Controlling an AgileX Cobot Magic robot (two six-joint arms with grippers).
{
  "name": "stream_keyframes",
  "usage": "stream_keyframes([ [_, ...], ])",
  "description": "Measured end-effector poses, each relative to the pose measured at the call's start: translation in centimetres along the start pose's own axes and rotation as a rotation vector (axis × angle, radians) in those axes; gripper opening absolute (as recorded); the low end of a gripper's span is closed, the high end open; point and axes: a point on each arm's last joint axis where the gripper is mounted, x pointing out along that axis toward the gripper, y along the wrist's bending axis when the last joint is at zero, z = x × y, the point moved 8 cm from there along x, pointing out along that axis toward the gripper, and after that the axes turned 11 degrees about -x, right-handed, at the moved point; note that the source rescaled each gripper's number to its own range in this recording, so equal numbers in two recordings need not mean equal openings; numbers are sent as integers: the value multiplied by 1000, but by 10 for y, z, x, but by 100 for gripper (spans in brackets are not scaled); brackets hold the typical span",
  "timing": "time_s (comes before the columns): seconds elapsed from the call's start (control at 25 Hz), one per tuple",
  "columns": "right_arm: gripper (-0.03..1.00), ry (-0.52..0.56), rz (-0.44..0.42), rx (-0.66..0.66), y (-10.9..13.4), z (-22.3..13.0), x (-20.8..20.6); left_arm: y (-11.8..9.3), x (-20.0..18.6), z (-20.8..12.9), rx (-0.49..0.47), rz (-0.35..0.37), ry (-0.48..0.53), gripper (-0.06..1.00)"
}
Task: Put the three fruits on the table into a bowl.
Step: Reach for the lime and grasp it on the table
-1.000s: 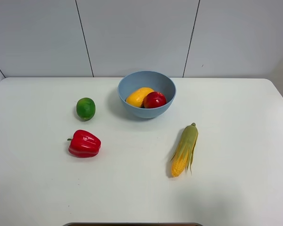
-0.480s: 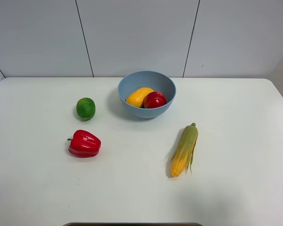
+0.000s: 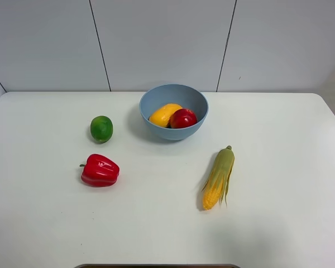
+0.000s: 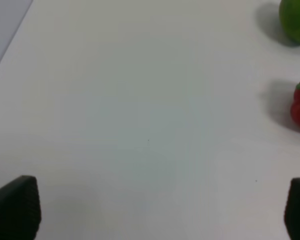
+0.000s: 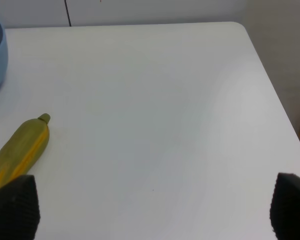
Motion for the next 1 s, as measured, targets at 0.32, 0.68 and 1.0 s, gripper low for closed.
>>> stream_keyframes([
  [0.32,100,0,0,1,0,0,0,-7,3,37,32,4,66,100],
  [0.68,100,0,0,1,0,0,0,-46,73,134,85,-119,254,100],
  [1.0,100,0,0,1,0,0,0,-87,184,179,46,-227,414,100],
])
